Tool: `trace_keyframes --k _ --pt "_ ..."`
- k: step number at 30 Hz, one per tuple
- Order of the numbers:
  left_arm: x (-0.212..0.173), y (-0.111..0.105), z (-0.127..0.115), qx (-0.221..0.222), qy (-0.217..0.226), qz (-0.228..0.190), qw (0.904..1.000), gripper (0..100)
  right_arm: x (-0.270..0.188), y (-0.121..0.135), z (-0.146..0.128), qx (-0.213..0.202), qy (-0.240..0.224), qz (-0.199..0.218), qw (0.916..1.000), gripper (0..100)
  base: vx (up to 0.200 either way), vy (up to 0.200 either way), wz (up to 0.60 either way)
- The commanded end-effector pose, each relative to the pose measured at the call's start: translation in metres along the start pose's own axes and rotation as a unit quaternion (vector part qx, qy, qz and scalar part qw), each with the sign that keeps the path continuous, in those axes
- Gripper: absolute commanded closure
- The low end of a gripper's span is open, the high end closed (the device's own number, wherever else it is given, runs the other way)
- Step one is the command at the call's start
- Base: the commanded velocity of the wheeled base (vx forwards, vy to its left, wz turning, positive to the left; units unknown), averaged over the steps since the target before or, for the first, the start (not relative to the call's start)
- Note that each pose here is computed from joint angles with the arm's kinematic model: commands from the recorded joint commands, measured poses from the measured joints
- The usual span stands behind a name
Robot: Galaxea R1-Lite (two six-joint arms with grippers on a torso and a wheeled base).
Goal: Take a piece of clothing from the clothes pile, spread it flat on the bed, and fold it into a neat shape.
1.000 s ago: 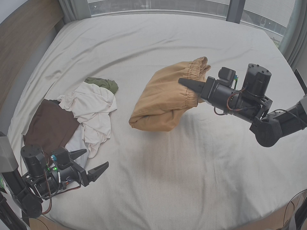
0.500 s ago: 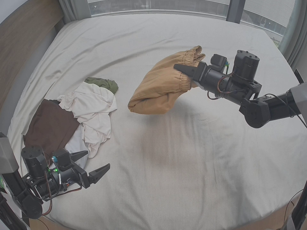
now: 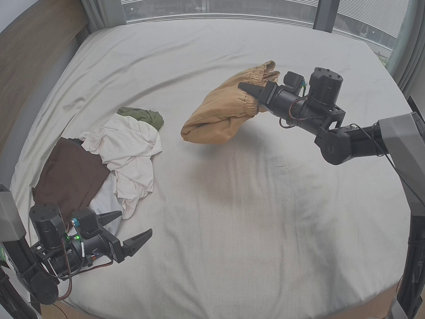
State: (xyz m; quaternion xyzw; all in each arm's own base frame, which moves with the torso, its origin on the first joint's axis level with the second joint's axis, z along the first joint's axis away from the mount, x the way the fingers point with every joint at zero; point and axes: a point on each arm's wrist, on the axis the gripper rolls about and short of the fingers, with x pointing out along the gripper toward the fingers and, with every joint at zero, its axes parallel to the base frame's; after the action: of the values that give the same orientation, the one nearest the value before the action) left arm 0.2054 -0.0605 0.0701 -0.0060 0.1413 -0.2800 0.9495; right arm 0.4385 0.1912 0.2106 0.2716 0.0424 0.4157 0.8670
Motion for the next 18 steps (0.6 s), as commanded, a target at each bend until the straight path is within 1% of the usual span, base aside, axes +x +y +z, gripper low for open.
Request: trace_keyframes --k 1,2,7,9,13,14,18 --pt "-0.001 0.0 0.0 -0.001 0.001 0.0 1.0 0 0.012 -0.067 -0.036 0.012 0.014 -0.041 0.999 100 0.0 0.0 0.0" --pt "-0.001 0.0 0.0 -0.001 0.0 0.0 1.0 0 0.012 -0.069 -0.038 0.013 0.015 -0.043 0.9989 100 0.0 0.0 0.0" --pt "-0.001 -0.001 0.0 -0.001 0.001 -0.001 1.0 0 0.005 -0.1 -0.055 0.013 0.029 -0.072 0.9969 100 0.0 0.0 0.0" --pt "-0.002 -0.001 0.0 -0.001 0.001 -0.001 1.0 0 0.001 -0.107 -0.062 0.011 0.03 -0.078 0.9964 100 0.0 0.0 0.0" --pt "-0.003 -0.001 0.002 0.001 -0.004 -0.001 1.0 0 -0.009 -0.11 -0.076 0.021 0.048 -0.09 0.9945 100 0.0 0.0 0.0" --pt "-0.003 -0.001 0.002 0.001 -0.005 -0.001 1.0 0 -0.014 -0.111 -0.083 0.024 0.054 -0.095 0.9937 100 0.0 0.0 0.0" --pt "-0.003 -0.001 0.002 0.001 -0.005 -0.001 1.0 0 -0.02 -0.109 -0.088 0.024 0.055 -0.095 0.9937 100 0.0 0.0 0.0"
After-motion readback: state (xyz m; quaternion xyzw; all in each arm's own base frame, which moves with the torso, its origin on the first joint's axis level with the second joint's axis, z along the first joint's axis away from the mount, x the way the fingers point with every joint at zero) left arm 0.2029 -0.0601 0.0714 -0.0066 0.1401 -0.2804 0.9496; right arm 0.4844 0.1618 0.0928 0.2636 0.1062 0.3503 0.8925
